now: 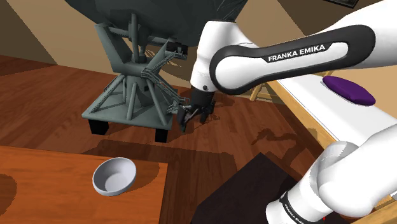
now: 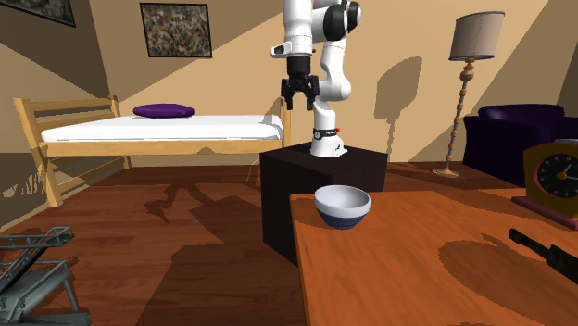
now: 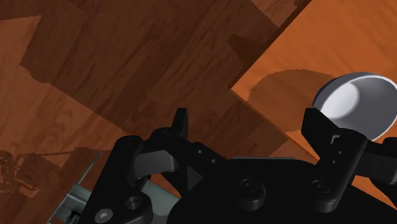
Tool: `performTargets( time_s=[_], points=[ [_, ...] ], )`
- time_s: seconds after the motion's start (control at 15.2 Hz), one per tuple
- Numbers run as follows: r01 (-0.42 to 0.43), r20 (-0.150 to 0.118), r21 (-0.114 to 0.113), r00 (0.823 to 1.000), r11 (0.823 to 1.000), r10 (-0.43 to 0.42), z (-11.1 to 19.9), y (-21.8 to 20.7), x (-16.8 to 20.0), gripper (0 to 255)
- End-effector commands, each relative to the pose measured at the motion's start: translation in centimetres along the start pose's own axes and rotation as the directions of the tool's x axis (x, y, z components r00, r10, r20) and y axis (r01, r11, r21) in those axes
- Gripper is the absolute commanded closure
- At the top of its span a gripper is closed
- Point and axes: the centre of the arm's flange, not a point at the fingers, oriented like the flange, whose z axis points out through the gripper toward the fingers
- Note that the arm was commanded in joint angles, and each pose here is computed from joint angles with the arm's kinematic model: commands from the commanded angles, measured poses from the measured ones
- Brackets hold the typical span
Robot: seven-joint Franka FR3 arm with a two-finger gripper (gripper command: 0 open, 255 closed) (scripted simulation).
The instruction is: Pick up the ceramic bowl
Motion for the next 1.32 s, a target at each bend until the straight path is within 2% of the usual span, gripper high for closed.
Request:
performTargets(
  time_s=[0.0,1.12,1.25],
  points=[
    [0.001,0.000,0.001,1.000,1.000,-0.001,2.0,-1.9,1.3,0],
    [0.009,0.011,-0.007,1.000,1.000,-0.009,16.6,-17.0,9.6,0],
    [0.009,0.011,-0.007,1.000,1.000,-0.009,17.5,-17.3,9.8,0]
  ],
)
